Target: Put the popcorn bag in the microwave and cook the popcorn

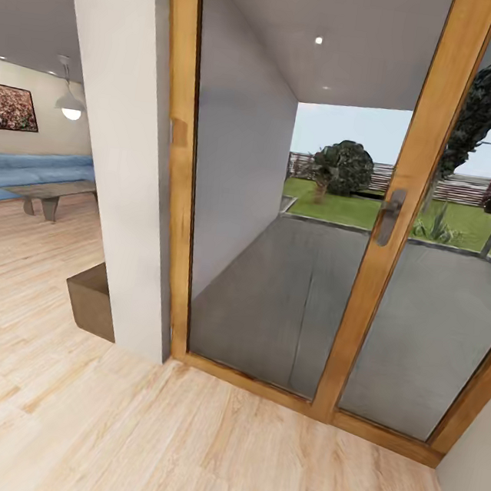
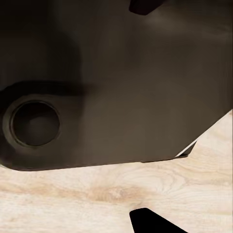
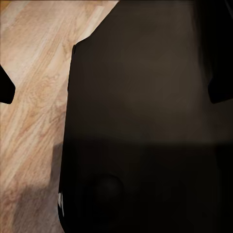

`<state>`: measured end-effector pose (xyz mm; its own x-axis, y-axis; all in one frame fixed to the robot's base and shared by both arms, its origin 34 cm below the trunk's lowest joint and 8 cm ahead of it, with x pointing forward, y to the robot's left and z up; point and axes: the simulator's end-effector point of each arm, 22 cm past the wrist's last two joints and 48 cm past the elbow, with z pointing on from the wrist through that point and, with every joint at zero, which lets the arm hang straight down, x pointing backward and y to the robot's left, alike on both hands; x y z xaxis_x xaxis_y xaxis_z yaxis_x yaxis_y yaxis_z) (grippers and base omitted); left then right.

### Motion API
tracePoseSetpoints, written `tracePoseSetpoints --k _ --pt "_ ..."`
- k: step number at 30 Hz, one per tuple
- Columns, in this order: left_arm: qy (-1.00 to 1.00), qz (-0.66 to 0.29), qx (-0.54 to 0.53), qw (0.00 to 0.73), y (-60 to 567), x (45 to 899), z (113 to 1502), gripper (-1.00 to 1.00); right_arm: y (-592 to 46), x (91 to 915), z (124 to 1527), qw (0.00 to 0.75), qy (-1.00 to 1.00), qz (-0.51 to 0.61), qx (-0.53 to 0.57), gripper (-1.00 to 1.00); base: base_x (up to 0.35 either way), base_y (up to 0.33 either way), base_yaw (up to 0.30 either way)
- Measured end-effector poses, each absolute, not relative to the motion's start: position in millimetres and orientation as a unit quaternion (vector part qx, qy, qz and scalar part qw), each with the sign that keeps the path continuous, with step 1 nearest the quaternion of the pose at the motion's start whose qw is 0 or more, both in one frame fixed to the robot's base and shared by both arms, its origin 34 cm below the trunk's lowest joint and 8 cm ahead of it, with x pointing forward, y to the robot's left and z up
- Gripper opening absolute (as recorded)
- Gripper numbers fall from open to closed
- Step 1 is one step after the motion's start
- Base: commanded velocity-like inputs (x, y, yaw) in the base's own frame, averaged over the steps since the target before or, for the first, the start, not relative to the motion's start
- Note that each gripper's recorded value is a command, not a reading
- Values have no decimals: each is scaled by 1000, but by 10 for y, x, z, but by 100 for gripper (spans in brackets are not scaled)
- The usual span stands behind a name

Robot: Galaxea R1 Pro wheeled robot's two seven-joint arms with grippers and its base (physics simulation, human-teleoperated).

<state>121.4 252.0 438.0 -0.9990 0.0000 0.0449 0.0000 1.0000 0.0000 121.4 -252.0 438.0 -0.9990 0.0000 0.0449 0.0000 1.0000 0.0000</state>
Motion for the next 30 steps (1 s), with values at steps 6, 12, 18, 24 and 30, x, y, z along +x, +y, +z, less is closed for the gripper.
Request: tracePoseSetpoints --k 6,12,18,24,30 --pt "-1000 4 3 15 2492 1262 4378 100 -2520 1278 4377 19 -1000 -2 1 100 0 0 0" --pt "-1000 4 5 -1 2489 1353 4377 100 -2508 1280 4377 19 -1000 -2 7 100 0 0 0" --pt "-1000 4 5 -2 2478 1357 4377 100 -2513 1282 4377 18 -1000 -1 6 100 0 0 123" --pt "-1000 8 6 -2 2421 1361 4377 100 -2526 1289 4377 17 -1000 3 7 100 0 0 269" --pt "-1000 16 5 -1 2298 1348 4380 100 -2527 1331 4376 7 -1000 3 7 100 0 0 280"
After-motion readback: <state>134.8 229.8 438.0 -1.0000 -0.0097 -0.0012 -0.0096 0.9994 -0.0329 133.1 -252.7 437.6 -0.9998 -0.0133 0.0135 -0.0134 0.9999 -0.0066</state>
